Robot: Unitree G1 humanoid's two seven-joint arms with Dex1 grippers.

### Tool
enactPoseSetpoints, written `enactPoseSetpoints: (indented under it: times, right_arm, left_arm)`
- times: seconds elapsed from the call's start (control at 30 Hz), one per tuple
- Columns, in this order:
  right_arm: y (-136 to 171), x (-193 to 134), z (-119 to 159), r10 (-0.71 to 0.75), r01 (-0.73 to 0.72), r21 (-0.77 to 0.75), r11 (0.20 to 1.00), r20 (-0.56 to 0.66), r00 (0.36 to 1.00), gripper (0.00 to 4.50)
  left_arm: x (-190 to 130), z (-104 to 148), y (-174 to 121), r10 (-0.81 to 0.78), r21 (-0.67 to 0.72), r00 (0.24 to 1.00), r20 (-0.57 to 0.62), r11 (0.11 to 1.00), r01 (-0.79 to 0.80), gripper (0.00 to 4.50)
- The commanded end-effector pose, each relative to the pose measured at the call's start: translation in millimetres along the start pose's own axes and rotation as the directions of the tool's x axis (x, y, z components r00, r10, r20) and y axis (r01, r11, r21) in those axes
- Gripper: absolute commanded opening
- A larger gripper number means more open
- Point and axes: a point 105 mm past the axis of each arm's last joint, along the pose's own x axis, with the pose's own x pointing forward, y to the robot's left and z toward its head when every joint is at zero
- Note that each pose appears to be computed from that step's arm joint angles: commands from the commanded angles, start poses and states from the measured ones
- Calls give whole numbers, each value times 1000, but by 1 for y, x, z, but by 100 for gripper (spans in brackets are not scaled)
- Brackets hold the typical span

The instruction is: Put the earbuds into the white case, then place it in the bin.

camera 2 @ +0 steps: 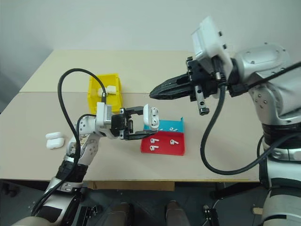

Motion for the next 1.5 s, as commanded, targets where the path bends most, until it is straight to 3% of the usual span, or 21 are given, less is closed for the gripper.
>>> enactPoseSetpoints:
  times: [0.03,0.27,0.63,1.5]
  right_arm:
    - [-4,3,12,33,-34,-85,996,-9,999,1]
    - [-13,16,18,72,-75,-121,990,-30,997,1]
    - [-7,32,4,155,-179,-185,966,-136,979,1]
    - [0,3,-15,119,-159,-206,966,-193,974,1]
  left_arm:
    - [9,17,5,-17,62,999,44,998,14,274]
    - [9,13,3,-32,71,999,6,997,32,274]
    - [8,10,2,-32,79,999,-9,996,32,274]
    - [2,14,3,-13,83,1000,19,997,11,274]
